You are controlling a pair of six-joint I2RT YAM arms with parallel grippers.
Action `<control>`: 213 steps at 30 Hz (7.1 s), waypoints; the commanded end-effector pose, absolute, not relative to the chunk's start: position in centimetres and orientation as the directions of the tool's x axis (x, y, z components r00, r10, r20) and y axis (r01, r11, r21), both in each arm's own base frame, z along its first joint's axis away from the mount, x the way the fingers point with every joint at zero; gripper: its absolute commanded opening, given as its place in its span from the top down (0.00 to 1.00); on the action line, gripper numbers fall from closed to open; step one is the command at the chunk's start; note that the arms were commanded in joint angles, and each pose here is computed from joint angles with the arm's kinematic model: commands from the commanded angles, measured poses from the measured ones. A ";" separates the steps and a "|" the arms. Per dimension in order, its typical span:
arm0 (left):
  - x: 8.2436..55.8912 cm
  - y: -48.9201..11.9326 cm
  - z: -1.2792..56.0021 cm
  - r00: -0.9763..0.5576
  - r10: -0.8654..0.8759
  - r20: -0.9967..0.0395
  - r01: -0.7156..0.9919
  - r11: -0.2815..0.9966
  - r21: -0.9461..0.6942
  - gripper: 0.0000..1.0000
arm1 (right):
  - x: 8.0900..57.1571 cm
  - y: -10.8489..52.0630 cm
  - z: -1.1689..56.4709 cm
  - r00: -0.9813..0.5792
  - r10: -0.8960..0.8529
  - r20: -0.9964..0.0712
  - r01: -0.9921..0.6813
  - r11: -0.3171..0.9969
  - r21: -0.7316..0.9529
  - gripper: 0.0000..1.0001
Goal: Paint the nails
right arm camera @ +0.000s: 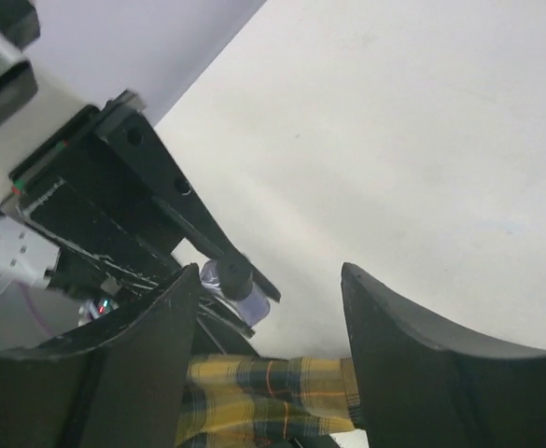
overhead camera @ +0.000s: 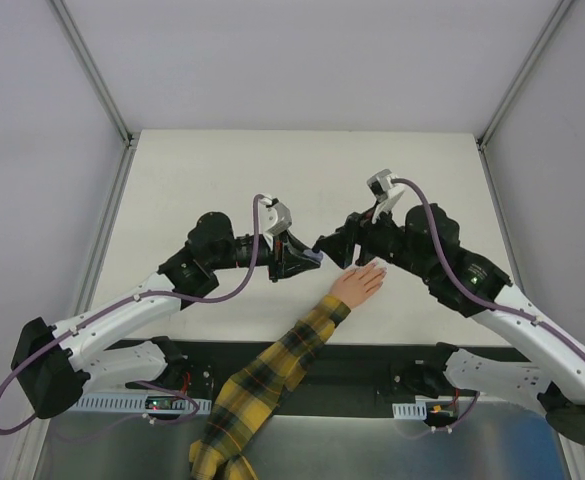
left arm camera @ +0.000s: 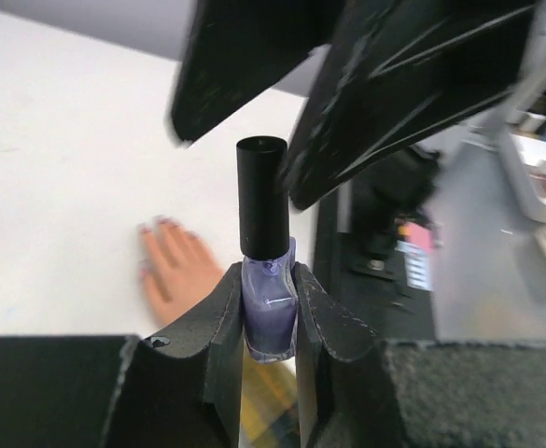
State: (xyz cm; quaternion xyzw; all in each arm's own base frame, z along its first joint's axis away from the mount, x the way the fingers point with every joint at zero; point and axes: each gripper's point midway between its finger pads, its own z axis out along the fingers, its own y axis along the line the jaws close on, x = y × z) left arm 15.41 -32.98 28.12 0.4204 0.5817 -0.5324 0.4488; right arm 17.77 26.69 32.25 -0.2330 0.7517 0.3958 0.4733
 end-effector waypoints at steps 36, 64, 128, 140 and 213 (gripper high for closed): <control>12.5 -29.7 34.8 -0.098 -0.189 -0.977 0.986 -0.152 -0.069 1.00 | 17.9 33.7 35.3 -0.316 0.109 -0.942 -0.913 0.233 0.334 0.99; 22.0 -28.6 30.3 -0.150 -0.041 -0.988 0.914 0.376 -0.154 1.00 | 23.3 28.3 34.8 -0.444 0.218 -0.869 -0.429 0.799 0.420 0.29; 18.6 -29.3 32.3 -0.134 -0.046 -0.990 0.968 0.207 -0.141 1.00 | 21.8 31.0 34.9 -0.445 0.075 -0.893 -0.518 0.791 0.325 0.60; 11.6 -29.8 34.2 -0.126 -0.057 -0.990 0.967 -0.231 -0.110 1.00 | 18.0 31.2 35.2 -0.234 -0.045 -0.971 -0.860 0.475 0.185 0.99; 14.2 -31.0 31.8 -0.209 0.013 -0.978 0.971 -0.118 -0.209 1.00 | 16.8 30.6 38.7 -0.316 0.127 -0.940 -0.823 0.457 0.338 0.99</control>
